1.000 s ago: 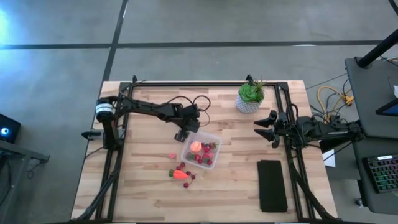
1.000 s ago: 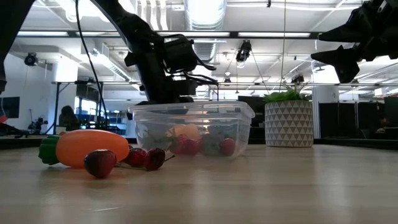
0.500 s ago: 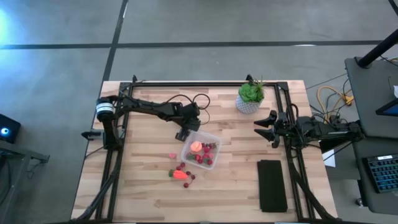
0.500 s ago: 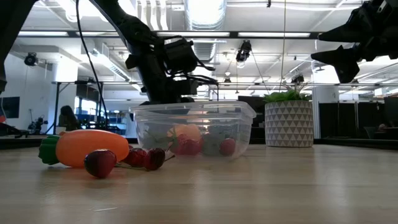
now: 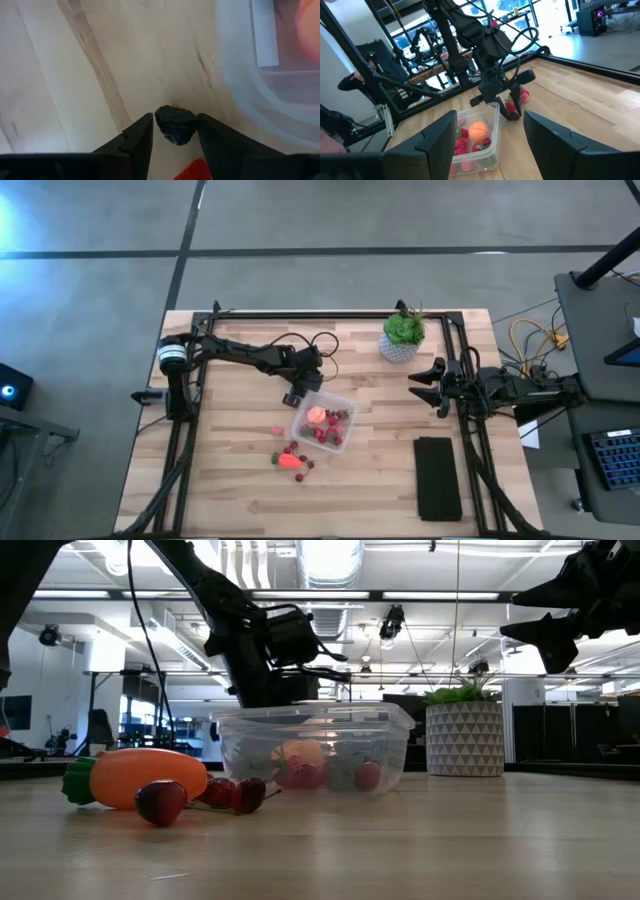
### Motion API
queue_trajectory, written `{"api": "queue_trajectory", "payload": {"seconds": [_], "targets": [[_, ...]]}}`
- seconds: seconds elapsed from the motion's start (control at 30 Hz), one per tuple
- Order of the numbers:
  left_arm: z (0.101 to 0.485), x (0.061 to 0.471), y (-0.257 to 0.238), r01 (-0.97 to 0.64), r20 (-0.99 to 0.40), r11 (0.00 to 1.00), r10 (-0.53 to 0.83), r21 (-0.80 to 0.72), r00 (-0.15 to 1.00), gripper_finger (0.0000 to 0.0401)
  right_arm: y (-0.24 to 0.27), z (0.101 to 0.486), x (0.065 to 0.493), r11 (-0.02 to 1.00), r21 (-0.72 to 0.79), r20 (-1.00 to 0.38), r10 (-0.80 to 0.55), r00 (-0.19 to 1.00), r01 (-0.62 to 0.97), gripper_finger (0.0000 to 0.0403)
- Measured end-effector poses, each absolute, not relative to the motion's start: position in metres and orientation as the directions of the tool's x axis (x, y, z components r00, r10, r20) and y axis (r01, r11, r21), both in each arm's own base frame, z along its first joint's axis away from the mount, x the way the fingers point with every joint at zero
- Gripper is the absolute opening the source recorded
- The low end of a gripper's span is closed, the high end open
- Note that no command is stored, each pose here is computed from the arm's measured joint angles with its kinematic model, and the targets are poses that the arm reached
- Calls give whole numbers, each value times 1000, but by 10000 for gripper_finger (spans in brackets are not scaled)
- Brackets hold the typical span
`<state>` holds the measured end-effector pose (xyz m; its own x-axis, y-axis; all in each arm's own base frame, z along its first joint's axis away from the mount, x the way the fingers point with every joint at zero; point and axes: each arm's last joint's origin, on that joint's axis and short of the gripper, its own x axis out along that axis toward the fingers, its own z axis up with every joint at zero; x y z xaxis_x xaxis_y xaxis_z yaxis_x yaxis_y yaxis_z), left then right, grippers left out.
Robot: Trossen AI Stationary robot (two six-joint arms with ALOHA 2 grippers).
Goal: Pick and placing Produce into tupperware
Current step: Put the black raspberry into the transparent container
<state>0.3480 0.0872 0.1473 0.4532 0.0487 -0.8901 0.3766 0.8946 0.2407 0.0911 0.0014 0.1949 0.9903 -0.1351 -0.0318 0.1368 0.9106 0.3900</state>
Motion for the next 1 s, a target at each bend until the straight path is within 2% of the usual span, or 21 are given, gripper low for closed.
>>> {"api": "queue_trajectory", "payload": {"seconds": [0.27,0.53,0.63,0.83,1.0], "targets": [[147,348,88,342,-892,913,51,225,449,138,1,195,91,911,390,-32,-135,990,137,221],[146,348,89,331,-893,917,55,222,446,88,1,195,91,911,390,-32,-135,990,137,221],[147,348,92,321,-892,919,67,229,446,83,1,195,91,911,390,-32,-135,990,137,221],[155,346,105,241,-875,908,216,343,433,100,1,195,91,911,390,-32,-135,990,137,221],[178,340,108,179,-834,885,314,430,453,103,1,195,91,911,390,-32,-135,990,137,221]]}}
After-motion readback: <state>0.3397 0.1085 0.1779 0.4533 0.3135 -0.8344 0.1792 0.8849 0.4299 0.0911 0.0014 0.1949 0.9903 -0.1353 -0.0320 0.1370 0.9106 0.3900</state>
